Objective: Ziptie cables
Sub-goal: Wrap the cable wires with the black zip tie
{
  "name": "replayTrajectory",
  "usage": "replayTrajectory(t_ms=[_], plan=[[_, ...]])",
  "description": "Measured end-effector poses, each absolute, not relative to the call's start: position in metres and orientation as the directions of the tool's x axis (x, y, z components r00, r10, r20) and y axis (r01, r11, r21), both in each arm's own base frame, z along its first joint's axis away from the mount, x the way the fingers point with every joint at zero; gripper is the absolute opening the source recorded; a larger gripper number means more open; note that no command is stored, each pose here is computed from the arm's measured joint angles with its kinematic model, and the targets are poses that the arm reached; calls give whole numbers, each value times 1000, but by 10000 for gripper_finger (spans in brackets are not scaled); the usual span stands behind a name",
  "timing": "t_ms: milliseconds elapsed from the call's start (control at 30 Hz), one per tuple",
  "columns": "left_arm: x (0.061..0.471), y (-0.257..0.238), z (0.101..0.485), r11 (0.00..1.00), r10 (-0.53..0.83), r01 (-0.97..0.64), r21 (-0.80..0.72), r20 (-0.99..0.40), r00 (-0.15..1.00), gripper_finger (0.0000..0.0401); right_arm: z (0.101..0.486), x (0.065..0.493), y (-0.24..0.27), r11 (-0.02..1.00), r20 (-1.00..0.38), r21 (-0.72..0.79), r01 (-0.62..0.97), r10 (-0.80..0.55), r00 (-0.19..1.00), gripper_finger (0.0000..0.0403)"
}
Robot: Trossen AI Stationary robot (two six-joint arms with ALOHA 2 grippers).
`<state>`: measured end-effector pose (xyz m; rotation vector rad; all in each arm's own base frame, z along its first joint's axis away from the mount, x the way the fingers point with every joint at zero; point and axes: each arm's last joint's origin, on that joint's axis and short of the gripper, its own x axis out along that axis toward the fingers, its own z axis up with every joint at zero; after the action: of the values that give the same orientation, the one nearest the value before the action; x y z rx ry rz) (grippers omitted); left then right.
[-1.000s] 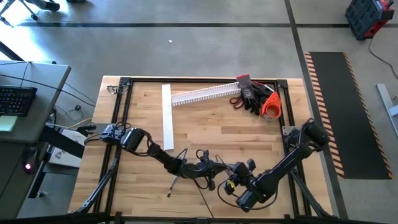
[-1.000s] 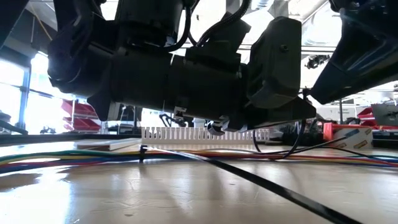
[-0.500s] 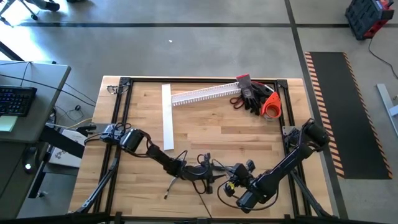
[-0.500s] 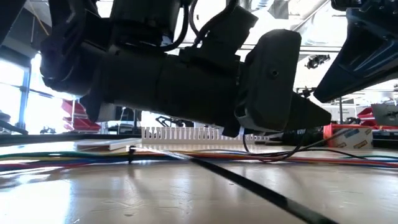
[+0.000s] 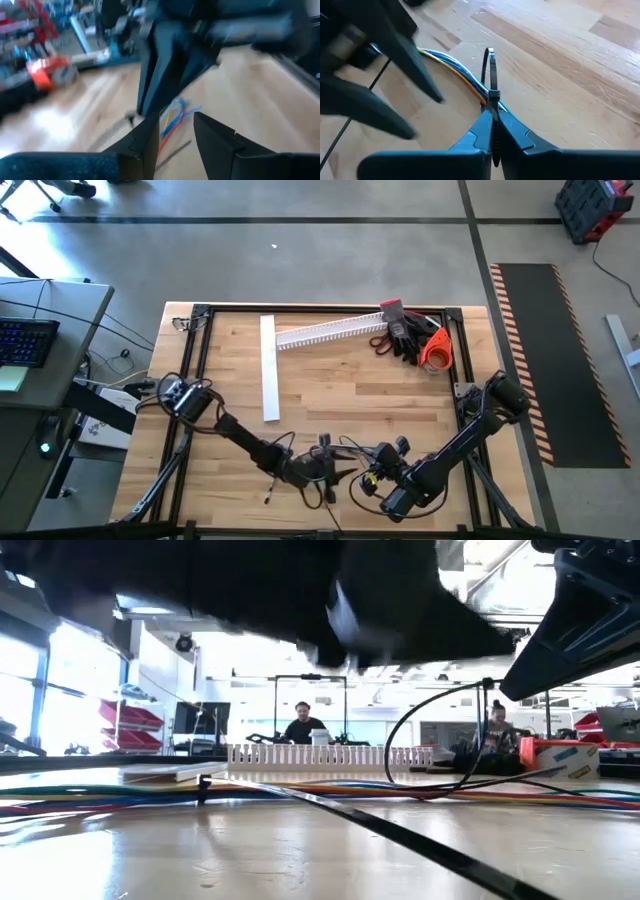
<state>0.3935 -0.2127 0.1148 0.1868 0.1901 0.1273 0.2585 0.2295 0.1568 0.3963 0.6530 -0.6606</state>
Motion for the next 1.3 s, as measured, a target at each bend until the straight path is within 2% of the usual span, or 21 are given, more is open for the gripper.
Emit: replayTrajectory(t_ms=[133,267,500,633,733,1033,1300], plan=[[389,-220,132,951,142,-96,293,-139,980,104,158,261,235,780,-657,114,615,-405,636,0],[396,-209,137,923,73,-14,386,-139,988,110,159,261,240,842,-651,56,536,-376,660,0],[409,-181,124,896,-7,123,426,-264,965,150,159,257,246,879,-654,13,477,-353,669,0],[412,-173,121,890,-30,162,426,-300,953,159,159,257,246,881,-654,14,474,-350,671,0],[413,-171,121,888,-76,204,412,-306,949,146,160,257,247,881,-653,17,473,-349,673,0],[412,-173,121,891,-90,214,401,-306,948,66,160,255,249,882,-652,23,471,-344,676,0],[412,-174,121,898,-100,217,383,-303,948,51,160,255,249,882,-653,25,471,-342,676,0]])
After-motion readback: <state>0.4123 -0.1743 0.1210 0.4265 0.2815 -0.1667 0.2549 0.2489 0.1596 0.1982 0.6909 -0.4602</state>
